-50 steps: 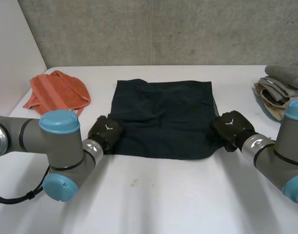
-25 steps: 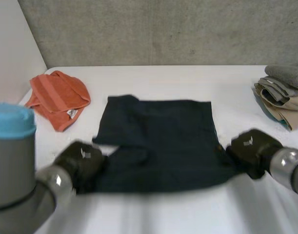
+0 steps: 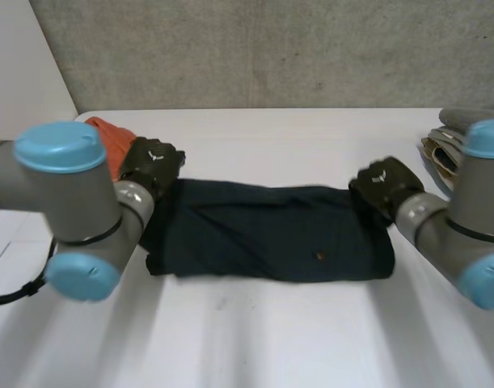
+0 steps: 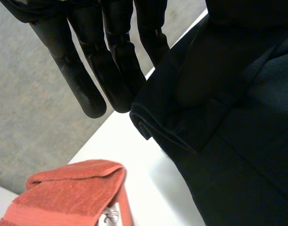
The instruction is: Fold the laundry.
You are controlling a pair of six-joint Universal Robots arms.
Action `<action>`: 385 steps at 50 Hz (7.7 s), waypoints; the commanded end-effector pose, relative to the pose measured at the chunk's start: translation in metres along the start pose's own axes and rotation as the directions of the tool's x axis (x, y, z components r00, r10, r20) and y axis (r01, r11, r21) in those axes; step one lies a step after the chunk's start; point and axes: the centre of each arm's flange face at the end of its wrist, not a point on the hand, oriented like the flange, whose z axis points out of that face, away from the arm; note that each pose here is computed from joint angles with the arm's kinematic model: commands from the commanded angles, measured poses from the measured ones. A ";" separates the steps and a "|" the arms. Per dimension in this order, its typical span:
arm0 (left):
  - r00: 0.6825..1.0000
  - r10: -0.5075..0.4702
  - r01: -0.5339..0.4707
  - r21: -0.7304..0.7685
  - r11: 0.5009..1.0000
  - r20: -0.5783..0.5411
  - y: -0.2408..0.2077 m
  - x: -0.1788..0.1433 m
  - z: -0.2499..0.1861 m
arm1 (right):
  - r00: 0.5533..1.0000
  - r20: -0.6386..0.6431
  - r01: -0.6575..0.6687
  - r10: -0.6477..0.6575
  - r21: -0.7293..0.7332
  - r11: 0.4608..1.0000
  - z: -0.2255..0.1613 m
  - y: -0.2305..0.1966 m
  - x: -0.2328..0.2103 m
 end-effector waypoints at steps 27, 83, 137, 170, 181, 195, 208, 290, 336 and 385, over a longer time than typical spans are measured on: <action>1.000 -0.006 0.007 0.006 1.000 -0.010 0.026 0.022 -0.022 | 0.961 0.091 -0.251 0.261 -0.112 0.962 -0.015 0.034 -0.022; 0.980 -0.199 0.191 0.231 0.954 0.009 -0.050 0.000 -0.054 | 0.970 0.239 -0.158 0.042 0.489 0.858 -0.063 -0.076 -0.083; 0.904 -0.150 0.228 0.155 0.961 -0.400 -0.095 0.042 -0.052 | 0.983 0.130 -0.157 0.128 0.246 0.956 -0.056 -0.017 -0.069; 0.804 -0.154 0.275 0.129 0.953 -0.575 -0.090 0.046 -0.051 | 0.995 0.104 -0.042 -0.002 0.412 0.910 -0.006 0.020 -0.126; 0.805 -0.154 0.275 0.130 0.953 -0.572 -0.090 0.045 -0.052 | 0.995 0.101 -0.051 0.006 0.446 0.894 0.010 0.011 -0.124; 0.864 -0.148 0.291 0.238 0.927 -0.481 -0.113 0.016 -0.051 | 0.981 -0.102 -0.057 0.163 0.654 0.755 0.023 -0.071 -0.016; 0.869 -0.193 0.346 0.283 0.895 -0.455 -0.127 0.006 -0.055 | 0.873 -0.251 -0.041 0.419 0.817 0.576 0.026 -0.081 0.178; 0.990 -0.138 0.121 0.382 0.916 0.019 -0.123 -0.101 -0.030 | 0.918 -0.381 0.153 0.112 0.600 0.785 -0.038 -0.022 0.179; 0.990 0.120 -0.131 0.178 0.975 0.075 0.117 -0.132 0.125 | 0.991 -0.053 -0.107 0.123 0.238 0.965 -0.053 0.050 0.027; 0.967 -0.196 0.232 0.255 0.939 -0.161 -0.043 -0.008 -0.035 | 0.978 0.072 -0.202 0.196 0.093 0.975 -0.112 -0.016 0.003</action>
